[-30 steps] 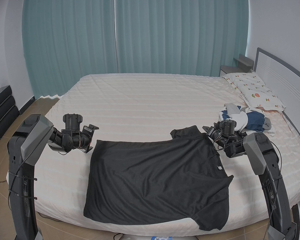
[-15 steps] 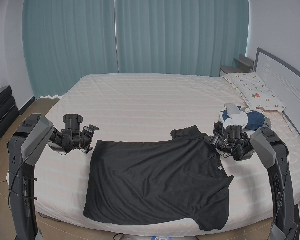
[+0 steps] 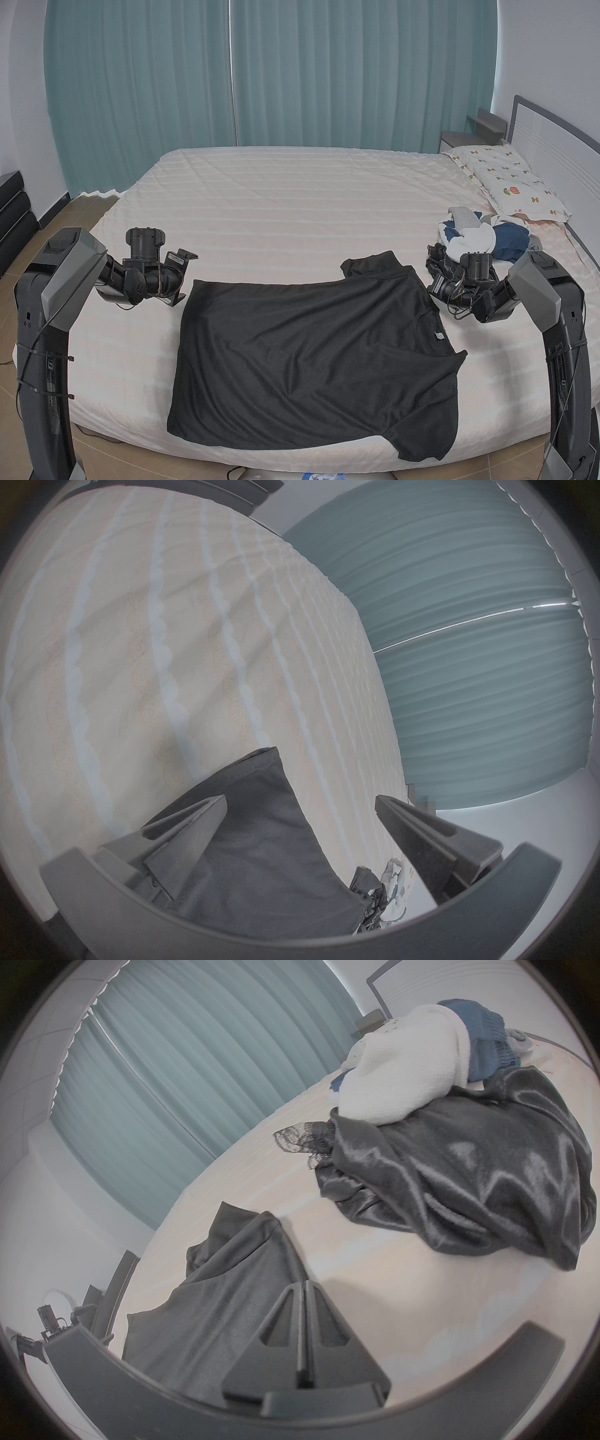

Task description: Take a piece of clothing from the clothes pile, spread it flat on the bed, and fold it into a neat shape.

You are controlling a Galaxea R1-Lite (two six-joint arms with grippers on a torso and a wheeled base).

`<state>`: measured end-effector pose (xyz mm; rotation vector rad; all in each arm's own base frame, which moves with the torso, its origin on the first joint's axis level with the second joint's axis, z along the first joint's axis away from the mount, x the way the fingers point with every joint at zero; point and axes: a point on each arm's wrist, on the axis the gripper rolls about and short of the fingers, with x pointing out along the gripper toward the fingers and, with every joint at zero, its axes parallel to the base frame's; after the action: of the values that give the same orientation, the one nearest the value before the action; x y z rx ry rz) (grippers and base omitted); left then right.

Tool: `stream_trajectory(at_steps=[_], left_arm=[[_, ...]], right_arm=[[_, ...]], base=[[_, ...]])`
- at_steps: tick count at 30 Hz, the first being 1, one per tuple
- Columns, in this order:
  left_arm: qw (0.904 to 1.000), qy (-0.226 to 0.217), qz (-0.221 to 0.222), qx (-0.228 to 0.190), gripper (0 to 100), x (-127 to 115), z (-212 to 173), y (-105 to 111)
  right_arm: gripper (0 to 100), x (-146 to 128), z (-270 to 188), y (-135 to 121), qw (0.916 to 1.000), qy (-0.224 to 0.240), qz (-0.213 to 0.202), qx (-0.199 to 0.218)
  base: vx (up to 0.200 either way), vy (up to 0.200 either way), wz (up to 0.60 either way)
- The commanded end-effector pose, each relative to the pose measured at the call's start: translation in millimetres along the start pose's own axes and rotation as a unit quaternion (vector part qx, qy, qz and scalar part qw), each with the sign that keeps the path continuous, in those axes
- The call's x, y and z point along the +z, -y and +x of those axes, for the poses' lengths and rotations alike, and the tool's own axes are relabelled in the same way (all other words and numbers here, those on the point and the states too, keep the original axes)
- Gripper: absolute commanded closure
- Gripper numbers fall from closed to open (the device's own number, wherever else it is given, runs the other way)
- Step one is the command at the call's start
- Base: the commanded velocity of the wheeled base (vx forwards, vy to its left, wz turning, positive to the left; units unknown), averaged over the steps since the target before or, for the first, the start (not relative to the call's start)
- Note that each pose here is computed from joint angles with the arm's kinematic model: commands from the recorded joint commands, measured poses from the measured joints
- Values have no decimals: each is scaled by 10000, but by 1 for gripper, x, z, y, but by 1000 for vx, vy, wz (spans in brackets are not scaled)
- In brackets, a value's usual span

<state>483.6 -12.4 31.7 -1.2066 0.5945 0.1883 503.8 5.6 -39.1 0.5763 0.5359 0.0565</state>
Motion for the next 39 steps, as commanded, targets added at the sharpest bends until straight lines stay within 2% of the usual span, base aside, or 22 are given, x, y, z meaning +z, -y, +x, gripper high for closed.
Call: stream_trajectory(at_steps=[1,8,9,14,22,23,39], left_arm=[[10000,1,-7,-2,0,0,0,0],[10000,1,-7,-2,0,0,0,0],[10000,1,1,-2,0,0,0,0],[10000,1,1,-2,0,0,0,0],[10000,1,1,-2,0,0,1,0],[10000,1,1,-2,0,0,1,0],[10000,1,1,-2,0,0,1,0]], right_arm=[[100,6,-3,6,10000,66,40,-62],[100,3,-4,8,10000,20,36,-89],[0,0,-4,6,10000,-15,10,-79],[0,-7,-1,-5,9998,21,-169,103],[0,-19,3,-14,9996,-89,-199,187],[100,-19,3,-14,9996,-108,-202,176],[100,-8,0,2,9999,60,-105,-1]], base=[[0,0,0],[0,0,0],[0,0,0],[0,0,0],[0,0,0],[0,0,0],[0,0,0]])
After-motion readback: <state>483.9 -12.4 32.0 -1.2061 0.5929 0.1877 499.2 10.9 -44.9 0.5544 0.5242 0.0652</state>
